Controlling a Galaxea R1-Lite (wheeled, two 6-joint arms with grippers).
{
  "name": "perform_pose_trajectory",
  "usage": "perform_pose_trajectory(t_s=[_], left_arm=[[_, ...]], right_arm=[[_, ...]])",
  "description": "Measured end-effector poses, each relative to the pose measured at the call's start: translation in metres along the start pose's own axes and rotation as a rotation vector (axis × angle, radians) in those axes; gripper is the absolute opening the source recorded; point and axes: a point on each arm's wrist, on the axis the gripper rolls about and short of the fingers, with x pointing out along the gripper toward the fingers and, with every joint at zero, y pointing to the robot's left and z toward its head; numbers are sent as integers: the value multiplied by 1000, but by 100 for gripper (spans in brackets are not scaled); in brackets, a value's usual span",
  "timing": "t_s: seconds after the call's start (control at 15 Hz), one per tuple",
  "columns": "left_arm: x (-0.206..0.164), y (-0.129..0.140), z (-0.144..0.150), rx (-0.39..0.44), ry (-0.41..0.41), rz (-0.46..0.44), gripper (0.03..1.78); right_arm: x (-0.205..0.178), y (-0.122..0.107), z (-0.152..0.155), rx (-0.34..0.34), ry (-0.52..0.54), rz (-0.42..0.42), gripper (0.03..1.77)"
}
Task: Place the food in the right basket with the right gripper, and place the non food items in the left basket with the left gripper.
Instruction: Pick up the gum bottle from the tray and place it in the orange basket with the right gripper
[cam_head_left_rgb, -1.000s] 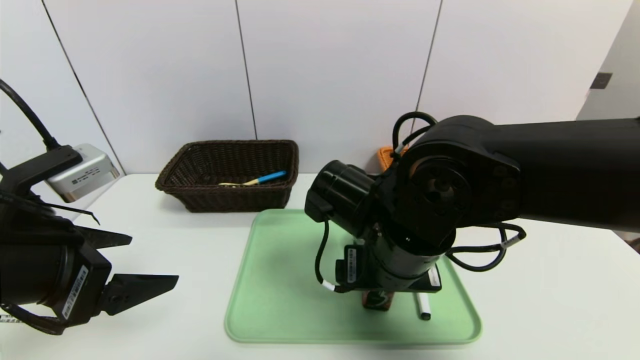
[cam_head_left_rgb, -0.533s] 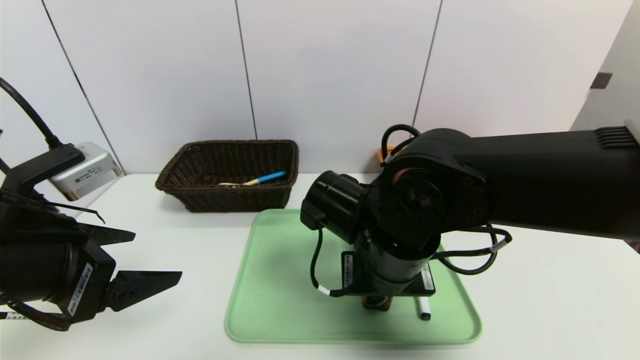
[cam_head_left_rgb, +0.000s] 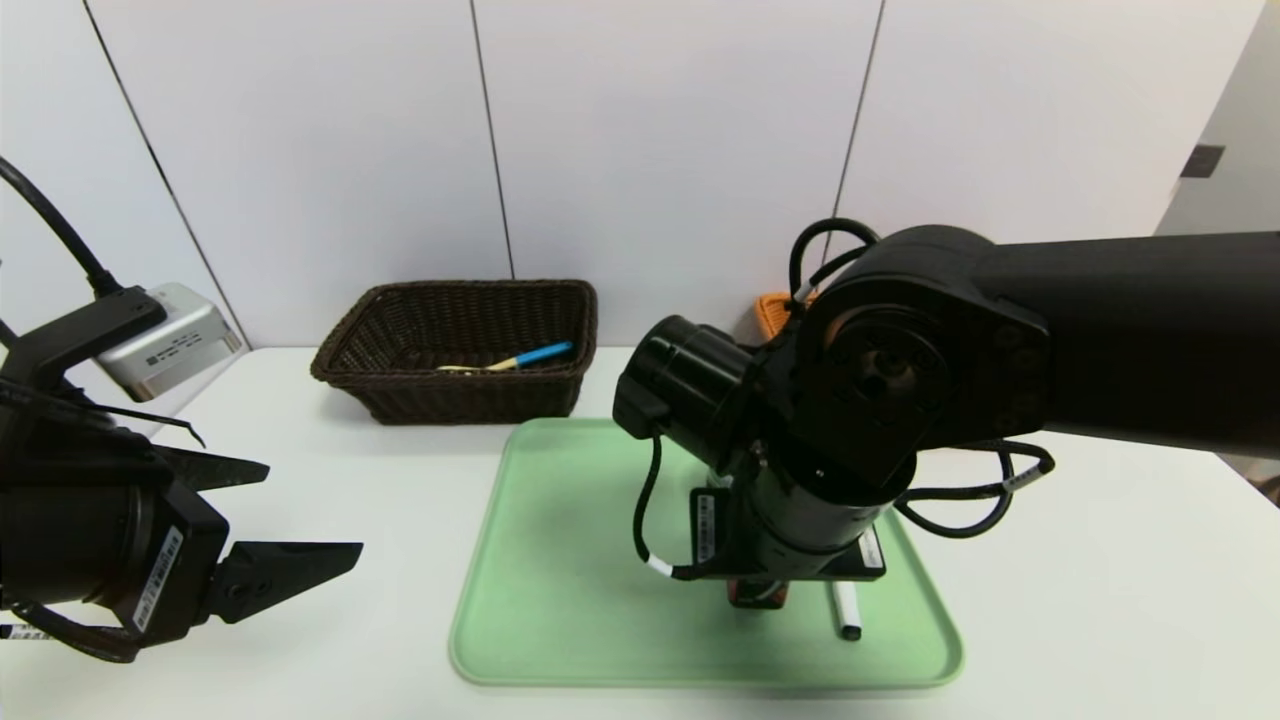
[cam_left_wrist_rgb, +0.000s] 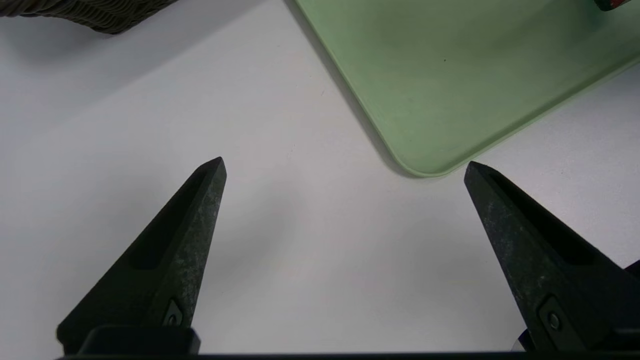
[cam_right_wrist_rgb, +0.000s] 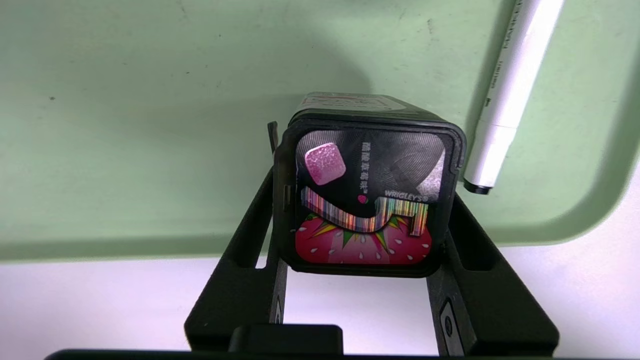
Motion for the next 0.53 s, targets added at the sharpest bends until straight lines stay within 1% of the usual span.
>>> perform_pose_trajectory(t_s=[0.27,0.53], left_arm=[[-2,0,0,0,-5,-1,169],[-5,-1,-1,4,-18,0,169]], right_arm=[[-28,-12,0,-12,-53,50,76],[-72,-34,2,-28,-149,134,76]])
